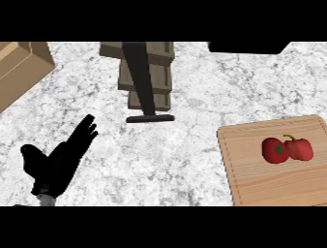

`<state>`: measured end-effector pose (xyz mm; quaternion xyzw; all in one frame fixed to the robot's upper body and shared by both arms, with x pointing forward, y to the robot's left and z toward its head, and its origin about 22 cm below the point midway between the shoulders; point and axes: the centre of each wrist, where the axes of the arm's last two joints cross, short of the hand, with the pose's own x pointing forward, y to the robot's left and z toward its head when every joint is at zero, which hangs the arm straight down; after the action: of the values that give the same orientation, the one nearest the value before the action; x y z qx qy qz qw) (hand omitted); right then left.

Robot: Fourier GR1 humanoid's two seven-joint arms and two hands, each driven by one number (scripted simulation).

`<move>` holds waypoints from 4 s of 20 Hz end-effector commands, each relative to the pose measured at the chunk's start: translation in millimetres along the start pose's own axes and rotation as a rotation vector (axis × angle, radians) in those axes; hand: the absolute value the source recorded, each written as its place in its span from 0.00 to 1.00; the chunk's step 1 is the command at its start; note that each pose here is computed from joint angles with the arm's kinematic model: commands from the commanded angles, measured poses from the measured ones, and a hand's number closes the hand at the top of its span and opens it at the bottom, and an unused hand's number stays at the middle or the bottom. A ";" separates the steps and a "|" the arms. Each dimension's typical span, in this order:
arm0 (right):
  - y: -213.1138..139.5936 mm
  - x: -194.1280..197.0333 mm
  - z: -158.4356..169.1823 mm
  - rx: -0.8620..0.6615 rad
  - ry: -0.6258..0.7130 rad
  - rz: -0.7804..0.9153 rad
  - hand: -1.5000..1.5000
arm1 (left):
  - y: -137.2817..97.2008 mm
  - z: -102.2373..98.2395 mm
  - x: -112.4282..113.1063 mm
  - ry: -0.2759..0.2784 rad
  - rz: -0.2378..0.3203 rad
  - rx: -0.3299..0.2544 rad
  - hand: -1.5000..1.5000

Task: Pick the bell pepper from the cutting board and place it in the tiered basket

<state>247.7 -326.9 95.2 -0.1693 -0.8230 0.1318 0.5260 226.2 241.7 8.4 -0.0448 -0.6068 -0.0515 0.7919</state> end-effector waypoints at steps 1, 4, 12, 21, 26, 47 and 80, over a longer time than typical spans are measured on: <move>4.4 -16.1 8.9 0.051 -0.034 -0.017 1.00 | -1.3 -3.5 -16.6 0.037 0.030 0.010 0.50; -7.0 -34.5 36.2 0.029 -0.245 -0.135 1.00 | 9.7 -18.4 17.6 -0.077 -0.018 0.042 0.50; -41.9 -116.4 121.5 -0.490 -0.223 -0.116 0.00 | -3.4 -34.9 30.6 -0.092 -0.012 -0.007 0.50; -73.3 -81.9 175.5 -0.214 -0.092 0.383 0.00 | -8.8 -32.0 25.4 -0.082 -0.025 -0.005 0.50; -71.2 -56.2 189.3 -0.278 0.065 0.670 0.00 | -7.8 -44.9 34.8 -0.102 -0.027 0.003 0.50; 101.8 11.7 119.1 -0.188 0.512 0.911 0.00 | 1.4 -53.7 46.0 -0.083 -0.036 -0.026 0.50; 70.8 -98.8 108.3 -0.250 0.576 0.884 0.00 | -7.2 -50.6 15.6 -0.072 -0.025 -0.021 0.50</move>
<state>188.8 -298.1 -40.9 -0.5912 -0.5095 0.1921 0.5950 280.1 227.9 20.5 -0.0508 -0.6385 -0.0644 0.7652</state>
